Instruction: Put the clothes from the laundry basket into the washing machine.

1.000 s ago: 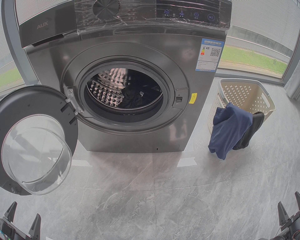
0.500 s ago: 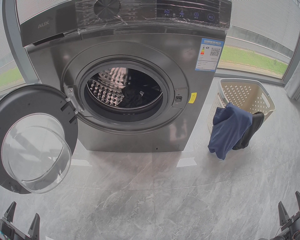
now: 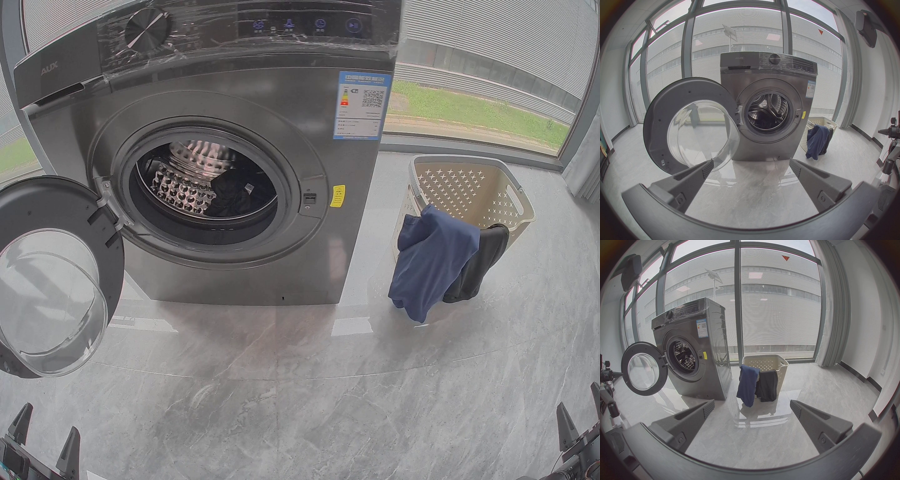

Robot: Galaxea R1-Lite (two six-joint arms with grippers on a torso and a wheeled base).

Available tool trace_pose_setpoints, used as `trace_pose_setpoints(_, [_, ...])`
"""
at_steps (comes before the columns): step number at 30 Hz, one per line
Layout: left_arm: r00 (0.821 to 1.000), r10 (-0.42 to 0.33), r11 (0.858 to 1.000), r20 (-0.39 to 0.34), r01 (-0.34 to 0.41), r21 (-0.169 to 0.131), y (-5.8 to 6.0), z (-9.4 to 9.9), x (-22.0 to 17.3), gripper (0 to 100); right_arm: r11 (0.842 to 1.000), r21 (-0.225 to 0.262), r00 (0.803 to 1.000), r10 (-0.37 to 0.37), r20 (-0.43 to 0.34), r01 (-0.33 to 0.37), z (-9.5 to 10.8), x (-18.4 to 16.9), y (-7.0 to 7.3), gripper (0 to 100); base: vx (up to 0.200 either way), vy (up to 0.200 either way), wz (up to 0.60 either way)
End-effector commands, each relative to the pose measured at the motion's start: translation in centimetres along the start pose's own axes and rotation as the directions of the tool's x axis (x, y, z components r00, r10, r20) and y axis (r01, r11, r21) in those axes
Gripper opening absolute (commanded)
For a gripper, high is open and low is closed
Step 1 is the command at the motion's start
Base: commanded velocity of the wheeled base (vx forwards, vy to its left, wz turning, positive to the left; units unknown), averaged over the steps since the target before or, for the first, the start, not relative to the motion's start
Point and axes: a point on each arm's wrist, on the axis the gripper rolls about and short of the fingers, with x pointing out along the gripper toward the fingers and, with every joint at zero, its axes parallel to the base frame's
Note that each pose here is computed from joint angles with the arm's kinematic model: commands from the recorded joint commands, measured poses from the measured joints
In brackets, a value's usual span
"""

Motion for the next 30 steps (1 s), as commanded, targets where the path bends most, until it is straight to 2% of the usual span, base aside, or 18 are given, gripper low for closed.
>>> trace_pose_setpoints(1, [1.0,0.002,1.0,-0.015,-0.002,-0.001,0.01,-0.5,0.1,100,1.0,-0.001,1.0,0.0,-0.005,0.0,-0.51,0.04,-0.01,100,0.0,-0.2,0.0])
trace_pose_setpoints(26, [1.0,-0.003,1.0,-0.015,0.003,0.01,0.01,-0.5,0.1,100,1.0,0.001,1.0,0.0,-0.005,0.0,-0.51,0.04,-0.01,100,0.0,-0.2,0.0])
trace_pose_setpoints(30, [1.0,-0.003,1.0,-0.015,0.003,0.007,0.01,-0.5,0.1,100,1.0,-0.001,1.0,0.0,-0.005,0.0,-0.51,0.04,-0.01,100,0.0,0.0,0.0])
